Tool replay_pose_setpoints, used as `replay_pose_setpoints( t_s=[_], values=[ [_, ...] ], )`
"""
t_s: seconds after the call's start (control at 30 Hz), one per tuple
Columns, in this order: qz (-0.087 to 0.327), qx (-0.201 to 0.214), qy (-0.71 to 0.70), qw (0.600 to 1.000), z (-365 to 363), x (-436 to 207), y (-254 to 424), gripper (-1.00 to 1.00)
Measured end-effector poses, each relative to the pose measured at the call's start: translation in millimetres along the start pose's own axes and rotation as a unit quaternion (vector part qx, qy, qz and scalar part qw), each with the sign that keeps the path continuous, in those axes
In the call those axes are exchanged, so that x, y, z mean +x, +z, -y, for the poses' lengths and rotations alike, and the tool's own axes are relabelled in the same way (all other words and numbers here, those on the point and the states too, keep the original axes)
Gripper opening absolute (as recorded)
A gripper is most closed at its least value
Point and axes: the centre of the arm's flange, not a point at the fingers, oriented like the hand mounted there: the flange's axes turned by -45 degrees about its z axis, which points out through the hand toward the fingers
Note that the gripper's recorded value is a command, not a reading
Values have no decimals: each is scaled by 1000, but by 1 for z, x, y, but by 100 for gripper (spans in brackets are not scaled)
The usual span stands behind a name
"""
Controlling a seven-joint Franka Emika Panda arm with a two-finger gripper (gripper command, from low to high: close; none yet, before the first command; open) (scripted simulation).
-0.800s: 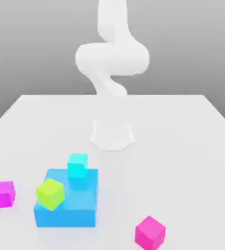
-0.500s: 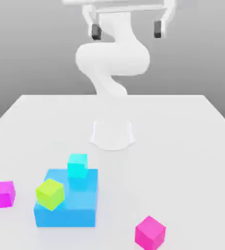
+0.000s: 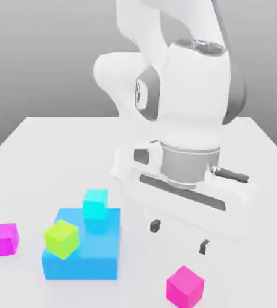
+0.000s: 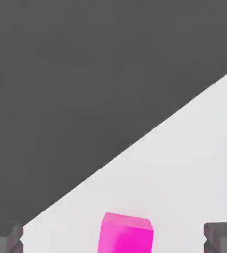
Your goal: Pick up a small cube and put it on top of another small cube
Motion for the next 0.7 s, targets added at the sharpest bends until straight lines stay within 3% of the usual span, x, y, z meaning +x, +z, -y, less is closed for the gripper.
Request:
replay_pose_setpoints(
  t_s=[0.1,0.23,0.27,0.5,0.7],
  values=[
    [31,-11,30,999,-2,-18,46,0],
    [36,-13,36,999,-3,-25,98,0],
    [36,-14,36,999,-4,-26,106,-100],
    [36,-13,36,999,-3,-26,105,-100],
    [32,-19,71,997,-17,-6,40,-100]
  ],
)
